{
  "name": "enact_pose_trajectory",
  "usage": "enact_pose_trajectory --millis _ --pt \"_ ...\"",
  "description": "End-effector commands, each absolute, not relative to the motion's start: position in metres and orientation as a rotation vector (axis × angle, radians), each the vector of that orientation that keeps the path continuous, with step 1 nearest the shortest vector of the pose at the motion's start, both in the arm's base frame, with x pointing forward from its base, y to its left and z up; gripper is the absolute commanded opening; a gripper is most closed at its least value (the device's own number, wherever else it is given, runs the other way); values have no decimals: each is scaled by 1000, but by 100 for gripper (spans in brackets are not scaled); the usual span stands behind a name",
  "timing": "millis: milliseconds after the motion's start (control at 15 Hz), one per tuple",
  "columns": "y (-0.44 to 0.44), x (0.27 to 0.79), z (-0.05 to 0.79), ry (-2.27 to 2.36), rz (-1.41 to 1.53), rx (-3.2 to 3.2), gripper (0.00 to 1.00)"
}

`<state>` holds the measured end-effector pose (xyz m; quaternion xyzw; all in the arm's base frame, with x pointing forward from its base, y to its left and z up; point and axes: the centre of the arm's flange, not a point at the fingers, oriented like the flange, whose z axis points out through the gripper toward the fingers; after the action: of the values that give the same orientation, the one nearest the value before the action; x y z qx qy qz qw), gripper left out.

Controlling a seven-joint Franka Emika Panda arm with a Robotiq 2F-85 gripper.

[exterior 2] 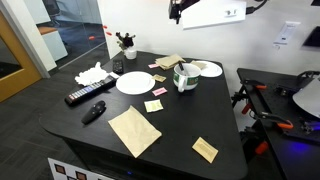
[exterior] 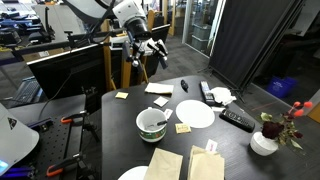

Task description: Remove the marker from the mug and place it on the table

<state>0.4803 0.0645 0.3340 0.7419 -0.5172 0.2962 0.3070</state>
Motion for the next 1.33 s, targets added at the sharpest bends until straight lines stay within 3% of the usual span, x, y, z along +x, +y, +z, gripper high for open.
enact_pose_trajectory --millis 0,1267 --pt "47 474 322 -1394 798 2060 100" --pt "-12 432 254 -1318 498 2530 100"
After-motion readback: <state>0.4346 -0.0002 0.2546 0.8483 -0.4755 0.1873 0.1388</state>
